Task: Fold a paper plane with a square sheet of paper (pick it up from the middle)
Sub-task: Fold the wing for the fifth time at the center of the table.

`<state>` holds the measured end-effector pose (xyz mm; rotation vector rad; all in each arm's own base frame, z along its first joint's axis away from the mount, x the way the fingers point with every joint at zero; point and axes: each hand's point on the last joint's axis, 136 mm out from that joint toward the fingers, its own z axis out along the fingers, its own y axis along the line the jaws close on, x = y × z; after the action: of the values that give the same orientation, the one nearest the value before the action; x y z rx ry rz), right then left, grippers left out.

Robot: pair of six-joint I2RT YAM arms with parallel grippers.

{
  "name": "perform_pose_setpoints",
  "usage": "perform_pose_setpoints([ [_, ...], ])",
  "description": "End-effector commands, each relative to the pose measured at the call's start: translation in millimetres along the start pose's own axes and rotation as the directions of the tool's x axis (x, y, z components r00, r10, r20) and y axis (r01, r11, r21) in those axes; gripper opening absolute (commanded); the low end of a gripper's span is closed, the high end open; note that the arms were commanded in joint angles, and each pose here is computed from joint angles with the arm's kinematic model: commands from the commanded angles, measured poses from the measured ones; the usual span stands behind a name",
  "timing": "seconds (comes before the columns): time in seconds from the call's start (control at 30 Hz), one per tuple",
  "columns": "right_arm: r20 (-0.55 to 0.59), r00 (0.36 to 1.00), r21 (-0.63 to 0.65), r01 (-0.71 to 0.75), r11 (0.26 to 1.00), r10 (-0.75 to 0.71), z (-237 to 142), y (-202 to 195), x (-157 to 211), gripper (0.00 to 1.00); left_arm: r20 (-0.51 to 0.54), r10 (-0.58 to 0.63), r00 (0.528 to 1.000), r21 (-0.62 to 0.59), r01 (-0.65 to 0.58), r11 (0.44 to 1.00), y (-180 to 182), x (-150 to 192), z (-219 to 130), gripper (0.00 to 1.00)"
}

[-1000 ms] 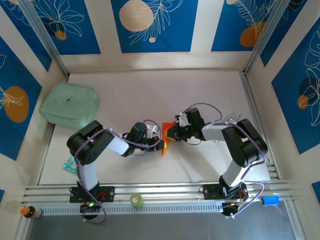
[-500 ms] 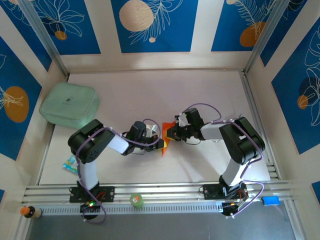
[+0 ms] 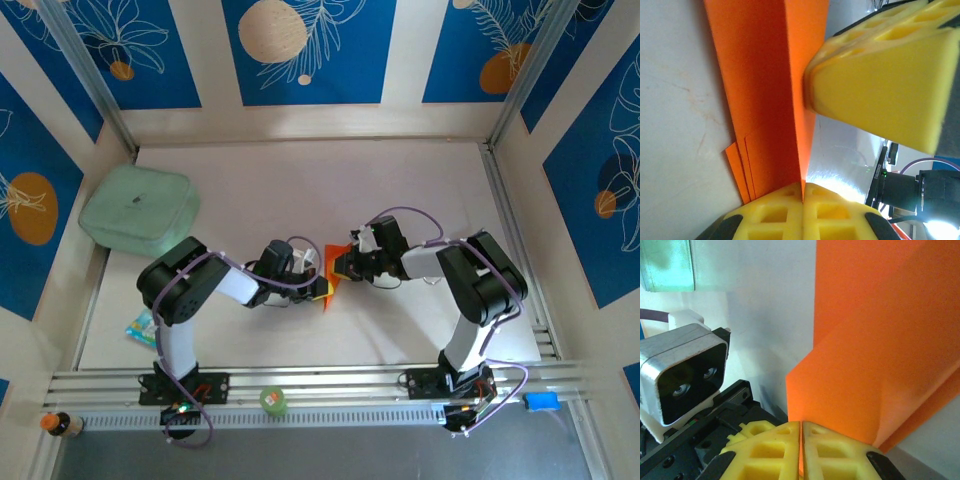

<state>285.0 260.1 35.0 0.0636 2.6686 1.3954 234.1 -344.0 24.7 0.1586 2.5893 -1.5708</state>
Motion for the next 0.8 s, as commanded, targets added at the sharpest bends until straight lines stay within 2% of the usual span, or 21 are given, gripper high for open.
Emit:
perform_pose_setpoints([
  [0.0,-0.008,1.0,-0.005,0.006,1.0,-0.006,2,-4,-2,0.1,-0.046,-0.155,0.987,-0.199,0.143,0.97,66,31,0,0.0],
  [0.57,-0.031,0.998,0.05,-0.044,0.998,0.045,9,-22,-1,0.1,-0.043,-0.187,0.981,-0.24,0.171,0.956,76,35,-2,0.0],
  [0.77,-0.021,0.999,0.03,-0.025,0.999,0.026,3,-11,-2,0.11,-0.023,-0.183,0.983,-0.242,0.172,0.955,77,34,-4,0.0],
])
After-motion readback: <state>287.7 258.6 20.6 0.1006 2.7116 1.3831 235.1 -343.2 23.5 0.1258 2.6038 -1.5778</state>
